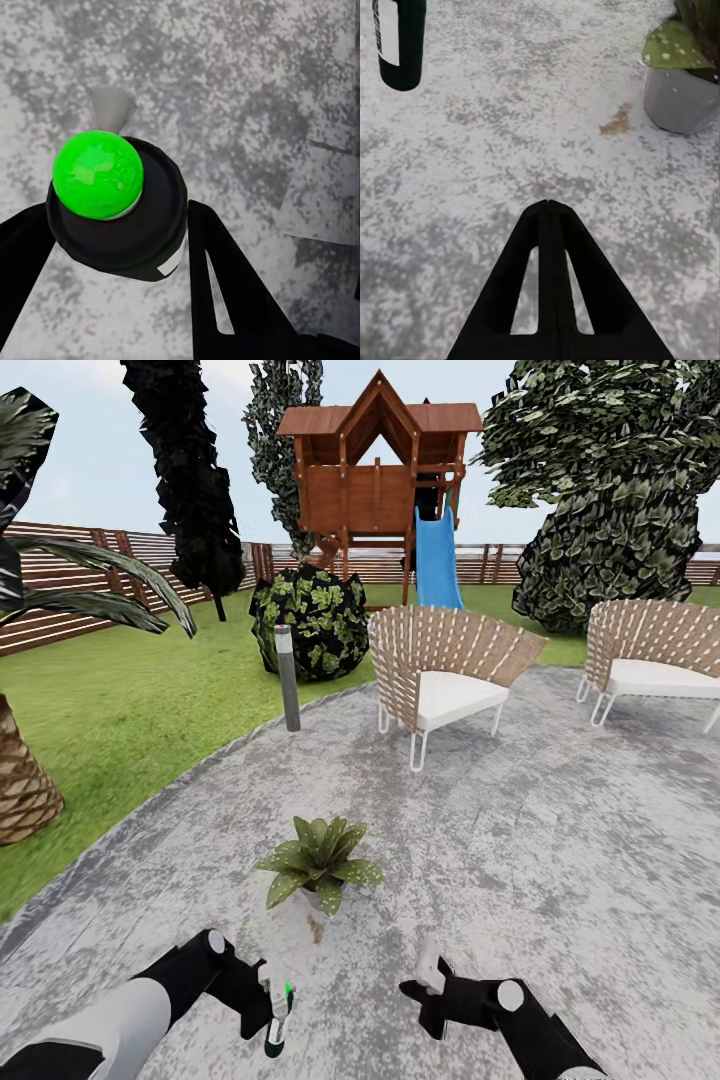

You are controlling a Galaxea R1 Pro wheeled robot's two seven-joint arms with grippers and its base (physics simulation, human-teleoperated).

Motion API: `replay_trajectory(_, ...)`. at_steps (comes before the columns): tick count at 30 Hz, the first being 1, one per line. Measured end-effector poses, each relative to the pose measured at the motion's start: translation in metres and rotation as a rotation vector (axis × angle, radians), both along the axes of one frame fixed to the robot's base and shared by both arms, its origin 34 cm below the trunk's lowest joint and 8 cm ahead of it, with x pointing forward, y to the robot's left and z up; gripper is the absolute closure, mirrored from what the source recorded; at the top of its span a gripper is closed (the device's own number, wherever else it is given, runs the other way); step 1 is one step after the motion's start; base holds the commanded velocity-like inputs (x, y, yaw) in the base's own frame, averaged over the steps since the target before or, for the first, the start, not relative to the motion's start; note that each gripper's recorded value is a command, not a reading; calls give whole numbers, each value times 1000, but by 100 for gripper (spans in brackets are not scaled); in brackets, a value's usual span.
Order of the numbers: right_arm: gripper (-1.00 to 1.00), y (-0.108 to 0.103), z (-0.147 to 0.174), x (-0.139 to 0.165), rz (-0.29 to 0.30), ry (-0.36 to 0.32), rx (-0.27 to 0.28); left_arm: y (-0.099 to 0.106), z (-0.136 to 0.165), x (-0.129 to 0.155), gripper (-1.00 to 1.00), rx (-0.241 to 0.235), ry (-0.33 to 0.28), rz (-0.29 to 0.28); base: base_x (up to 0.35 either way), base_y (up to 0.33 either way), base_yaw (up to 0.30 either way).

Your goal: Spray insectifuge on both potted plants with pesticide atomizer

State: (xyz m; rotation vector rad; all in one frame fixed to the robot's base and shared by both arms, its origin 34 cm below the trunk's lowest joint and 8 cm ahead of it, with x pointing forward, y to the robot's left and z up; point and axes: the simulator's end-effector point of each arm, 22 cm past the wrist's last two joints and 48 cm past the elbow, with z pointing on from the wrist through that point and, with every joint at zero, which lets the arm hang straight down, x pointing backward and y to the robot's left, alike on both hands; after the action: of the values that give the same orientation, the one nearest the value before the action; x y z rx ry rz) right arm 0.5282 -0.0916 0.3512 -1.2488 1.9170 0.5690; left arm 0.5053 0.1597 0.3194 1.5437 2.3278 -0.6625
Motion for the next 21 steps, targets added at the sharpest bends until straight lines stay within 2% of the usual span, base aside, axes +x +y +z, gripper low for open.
replay_trajectory(3,100,27,6,-3,19,2,36,-8,0,-2,100,-7,3,-8,0,0,0)
replay_trajectory(6,100,55,10,-12,83,-4,44,-21,1,-5,100,-21,4,-20,0,0,0)
replay_trajectory(10,100,84,18,-19,119,-7,72,-34,2,-7,100,-31,4,-39,0,0,0)
replay_trajectory(14,100,89,19,-20,124,-5,80,-38,-2,-15,100,-36,3,-63,0,0,0)
replay_trajectory(17,100,90,20,-20,122,-6,81,-54,0,-19,100,-72,-12,-93,0,0,0)
replay_trajectory(19,100,90,20,-20,121,-6,82,-73,5,-20,100,-102,-19,-109,0,0,0)
replay_trajectory(21,100,90,20,-20,121,-6,82,-82,7,-21,100,-113,-20,-116,0,0,0)
